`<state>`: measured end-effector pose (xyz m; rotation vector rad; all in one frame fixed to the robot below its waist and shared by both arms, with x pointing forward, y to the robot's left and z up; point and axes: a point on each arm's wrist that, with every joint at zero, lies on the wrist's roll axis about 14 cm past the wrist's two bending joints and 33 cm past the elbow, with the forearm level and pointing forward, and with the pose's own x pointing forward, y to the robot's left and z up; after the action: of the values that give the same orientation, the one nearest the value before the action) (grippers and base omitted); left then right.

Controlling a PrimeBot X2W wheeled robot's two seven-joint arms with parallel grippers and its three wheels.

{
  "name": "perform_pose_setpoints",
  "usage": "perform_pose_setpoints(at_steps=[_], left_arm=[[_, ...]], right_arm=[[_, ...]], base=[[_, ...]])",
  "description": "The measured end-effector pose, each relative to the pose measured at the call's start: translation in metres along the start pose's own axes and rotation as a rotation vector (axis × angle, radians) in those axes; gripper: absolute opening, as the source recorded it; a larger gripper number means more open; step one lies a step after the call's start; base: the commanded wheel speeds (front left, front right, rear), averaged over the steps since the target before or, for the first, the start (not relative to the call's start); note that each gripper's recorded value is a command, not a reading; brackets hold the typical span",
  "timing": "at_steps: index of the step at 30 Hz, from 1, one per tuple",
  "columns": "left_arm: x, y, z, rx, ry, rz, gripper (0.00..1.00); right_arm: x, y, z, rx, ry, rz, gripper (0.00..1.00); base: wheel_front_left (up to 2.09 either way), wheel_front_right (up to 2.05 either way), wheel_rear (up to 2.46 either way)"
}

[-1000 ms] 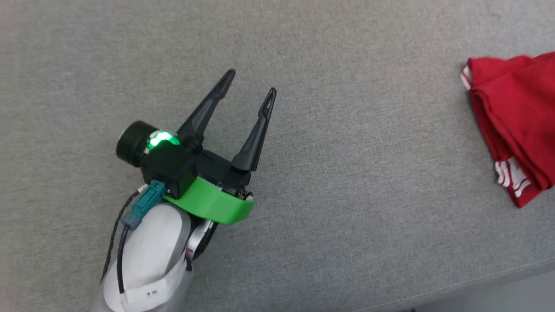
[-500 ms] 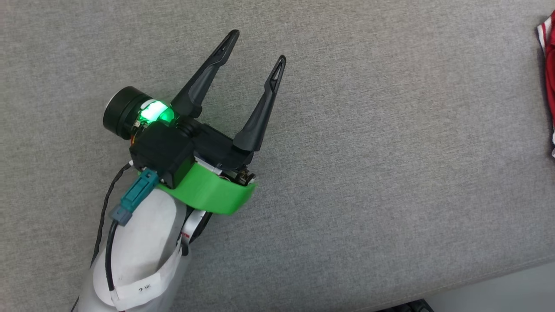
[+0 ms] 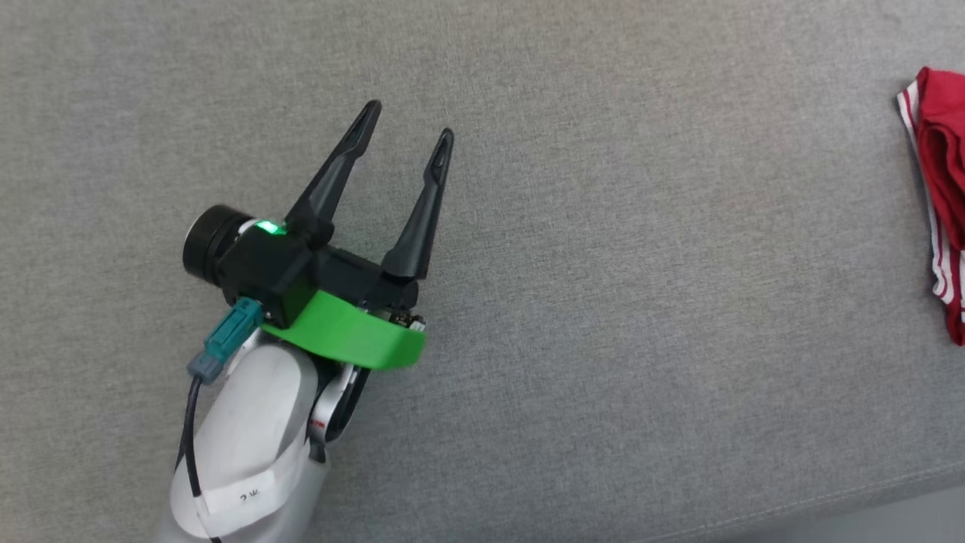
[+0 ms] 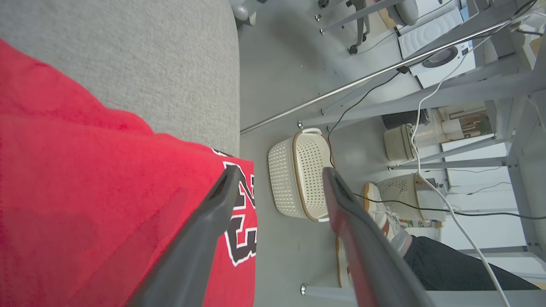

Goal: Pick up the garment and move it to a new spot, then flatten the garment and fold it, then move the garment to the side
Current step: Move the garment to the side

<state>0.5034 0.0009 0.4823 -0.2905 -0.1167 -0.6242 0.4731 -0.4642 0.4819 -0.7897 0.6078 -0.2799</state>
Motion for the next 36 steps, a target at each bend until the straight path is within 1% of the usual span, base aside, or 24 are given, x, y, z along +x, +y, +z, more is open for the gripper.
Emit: perform_pose_setpoints(at_steps=[2,7,10,14,17,20,24,28,33,36], left_arm=[[-0.009,0.005,0.004,0.004,0.011,0.038,1.0],[-0.033,0.019,0.026,0.015,0.001,0.138,1.0],[-0.05,0.023,0.035,0.028,0.006,0.182,1.0],[-0.069,0.027,0.051,0.038,-0.011,0.239,1.0],[-0.084,0.026,0.057,0.051,-0.009,0.266,1.0],[-0.098,0.025,0.066,0.056,-0.021,0.293,1.0],[-0.118,0.024,0.075,0.064,-0.035,0.328,1.0],[-0.139,0.026,0.079,0.049,-0.044,0.374,1.0],[-0.158,0.029,0.087,0.076,-0.058,0.414,1.0],[-0.167,0.029,0.089,0.094,-0.058,0.429,1.0]], right_arm=[[-0.008,0.001,0.024,0.044,-0.088,0.004,1.0],[-0.041,0.011,0.086,0.218,-0.314,0.047,1.0],[-0.068,0.018,0.121,0.361,-0.46,0.085,1.0],[-0.105,0.034,0.146,0.5,-0.599,0.133,1.0],[-0.133,0.044,0.161,0.584,-0.706,0.155,1.0],[-0.156,0.061,0.167,0.663,-0.758,0.194,1.0],[-0.176,0.089,0.162,0.739,-0.771,0.245,1.0],[-0.193,0.11,0.157,0.786,-0.789,0.278,1.0],[-0.212,0.134,0.154,0.858,-0.803,0.32,1.0],[-0.221,0.146,0.151,0.879,-0.802,0.342,1.0]], base=[[0.0,0.0,0.0],[0.0,0.0,0.0],[0.0,0.0,0.0],[0.0,0.0,0.0],[0.0,0.0,0.0],[0.0,0.0,0.0],[0.0,0.0,0.0],[0.0,0.0,0.0],[0.0,0.0,0.0],[0.0,0.0,0.0]])
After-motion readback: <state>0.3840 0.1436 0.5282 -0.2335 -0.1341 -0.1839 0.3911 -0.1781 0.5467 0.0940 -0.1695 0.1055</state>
